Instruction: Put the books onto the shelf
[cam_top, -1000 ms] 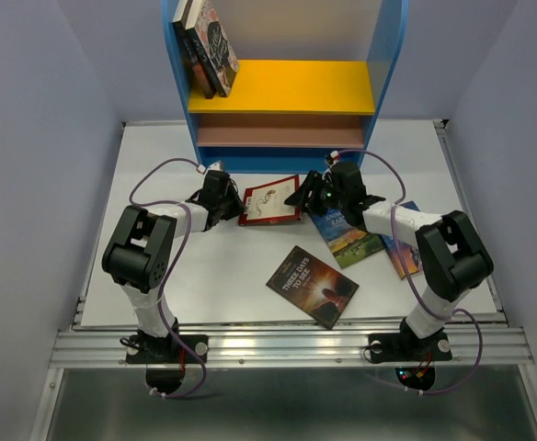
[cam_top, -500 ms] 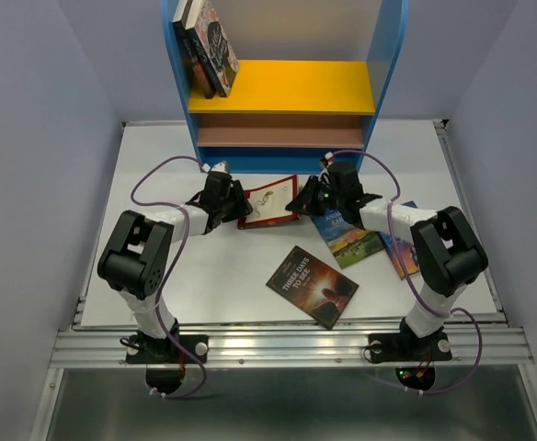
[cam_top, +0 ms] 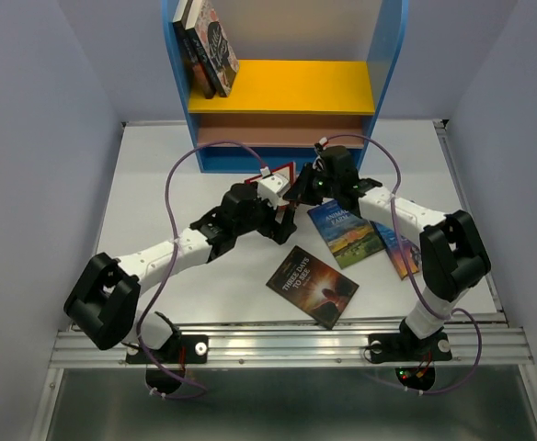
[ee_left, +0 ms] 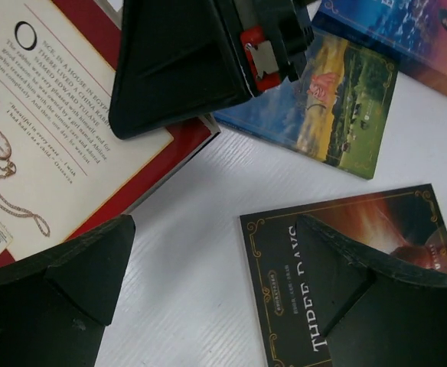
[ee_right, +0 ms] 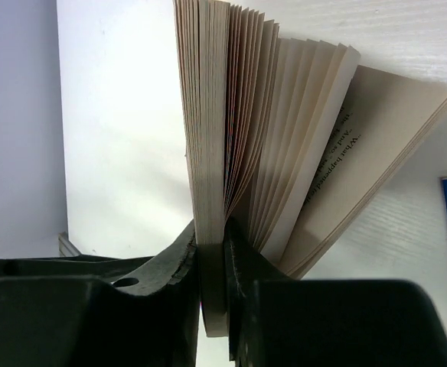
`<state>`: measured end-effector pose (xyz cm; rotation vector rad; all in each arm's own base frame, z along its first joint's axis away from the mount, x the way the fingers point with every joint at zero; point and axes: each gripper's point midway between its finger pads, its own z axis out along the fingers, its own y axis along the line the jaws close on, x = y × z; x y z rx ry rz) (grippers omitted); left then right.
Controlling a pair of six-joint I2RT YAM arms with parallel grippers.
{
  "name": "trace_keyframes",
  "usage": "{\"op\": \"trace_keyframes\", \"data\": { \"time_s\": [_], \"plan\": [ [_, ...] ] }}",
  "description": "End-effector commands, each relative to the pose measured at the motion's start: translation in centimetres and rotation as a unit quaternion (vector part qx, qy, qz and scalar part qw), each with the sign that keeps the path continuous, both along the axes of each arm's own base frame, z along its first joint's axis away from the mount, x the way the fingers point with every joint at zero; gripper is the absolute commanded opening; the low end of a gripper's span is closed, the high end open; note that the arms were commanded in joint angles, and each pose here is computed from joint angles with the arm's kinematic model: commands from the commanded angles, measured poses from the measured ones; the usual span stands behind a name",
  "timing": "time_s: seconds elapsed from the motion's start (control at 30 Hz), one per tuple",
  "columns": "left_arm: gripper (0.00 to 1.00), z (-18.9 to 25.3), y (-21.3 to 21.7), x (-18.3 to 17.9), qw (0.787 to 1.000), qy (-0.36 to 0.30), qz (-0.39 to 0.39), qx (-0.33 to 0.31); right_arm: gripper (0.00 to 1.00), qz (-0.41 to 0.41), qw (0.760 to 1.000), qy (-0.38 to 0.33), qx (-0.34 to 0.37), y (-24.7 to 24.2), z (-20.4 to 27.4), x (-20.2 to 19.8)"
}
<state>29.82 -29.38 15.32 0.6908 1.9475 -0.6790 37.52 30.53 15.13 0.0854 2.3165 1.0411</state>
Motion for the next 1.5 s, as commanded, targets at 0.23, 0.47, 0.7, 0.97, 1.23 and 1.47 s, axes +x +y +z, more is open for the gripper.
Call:
{"op": "trace_keyframes", "data": {
  "time_s": [0.23,0.47,0.7,0.97,1.23,1.47],
  "plan": [
    [0.99,-0.5,0.5,3.3,0.988,-0.095,0.048,0.112,0.11,0.012,1.0,-0.01,0.006,0.9,3.2,0.3],
    [0.94,0.0,0.9,5.2,0.976,-0.146,0.075,0.141,0.12,0.023,1.0,0.011,0.018,1.3,3.4,-0.4],
    [0.89,-2.8,0.3,5.8,0.974,-0.125,0.069,0.176,0.13,0.035,0.999,0.019,0.034,2.0,4.2,-0.4],
    [0.39,-2.6,0.7,6.2,0.97,-0.131,0.089,0.183,0.14,0.04,0.998,0.024,0.039,2.3,4.8,-0.5],
    [0.0,-2.6,1.8,6.5,0.964,-0.136,0.117,0.195,0.64,0.006,1.0,-0.017,0.003,0.9,6.2,0.9],
    [0.0,-1.5,2.0,5.9,0.969,-0.131,0.131,0.165,1.0,-0.111,0.986,-0.112,-0.047,-5.2,11.6,5.5]
  ]
}}
